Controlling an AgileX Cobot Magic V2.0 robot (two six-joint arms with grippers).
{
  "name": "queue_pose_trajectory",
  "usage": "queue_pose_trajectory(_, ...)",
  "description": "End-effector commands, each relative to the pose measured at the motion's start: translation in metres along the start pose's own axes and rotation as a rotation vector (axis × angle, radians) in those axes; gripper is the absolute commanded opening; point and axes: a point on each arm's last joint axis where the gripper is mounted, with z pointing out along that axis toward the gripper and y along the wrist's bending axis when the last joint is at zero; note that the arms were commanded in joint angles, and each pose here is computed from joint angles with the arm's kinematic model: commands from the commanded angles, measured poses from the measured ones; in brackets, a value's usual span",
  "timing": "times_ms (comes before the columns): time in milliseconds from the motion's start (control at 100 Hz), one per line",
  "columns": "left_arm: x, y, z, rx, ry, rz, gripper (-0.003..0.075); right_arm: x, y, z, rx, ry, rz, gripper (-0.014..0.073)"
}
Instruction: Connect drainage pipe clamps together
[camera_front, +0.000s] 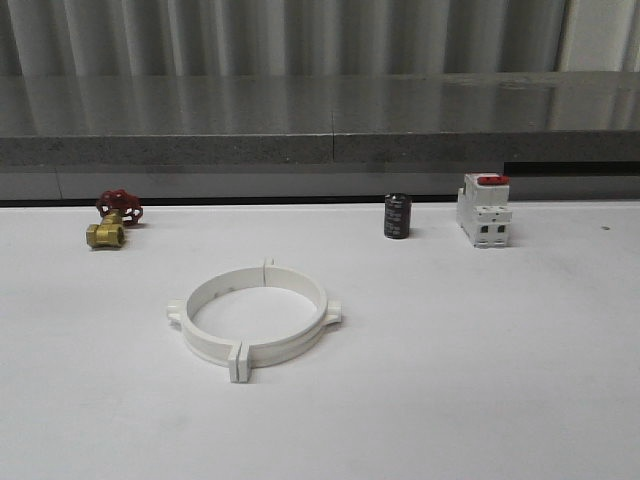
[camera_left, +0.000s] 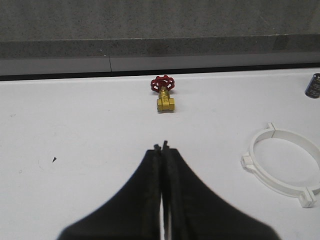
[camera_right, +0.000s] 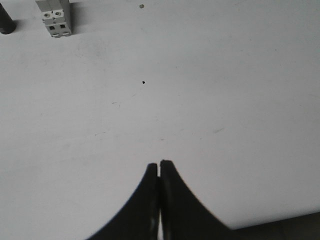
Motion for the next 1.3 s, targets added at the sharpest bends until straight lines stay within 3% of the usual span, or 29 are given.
queue_pose_trajectory(0,-0.015,-0.002,-0.004,0.023,-0.096,0.005,-0.002,-0.011,0.0,-0.004,0.0,-0.077,-0.023,-0.0069)
queue_pose_trajectory(440,-0.015,-0.002,-0.004,0.023,-0.096,0.005,-0.002,-0.011,-0.001,-0.005,0.008,-0.088,-0.028,-0.0069)
queue_pose_trajectory(630,-0.015,-0.002,-0.004,0.023,-0.096,0.005,-0.002,-0.003,-0.005,-0.012,-0.053,-0.223,-0.029,-0.0069)
queue_pose_trajectory(880,-0.015,-0.002,-0.004,0.023,-0.096,0.005,-0.002,0.035,-0.015,-0.013,-0.108,-0.351,0.046,-0.0069)
queue_pose_trajectory(1100,-0.015,-0.002,-0.004,0.023,-0.096,0.005,-0.002,0.06,-0.009,-0.01,-0.146,-0.511,-0.078,-0.0069)
queue_pose_trajectory(1290,-0.015,-0.002,-0.004,0.023,-0.096,0.005,-0.002,0.072,-0.008,-0.002,-0.163,-0.657,-0.043,-0.0069)
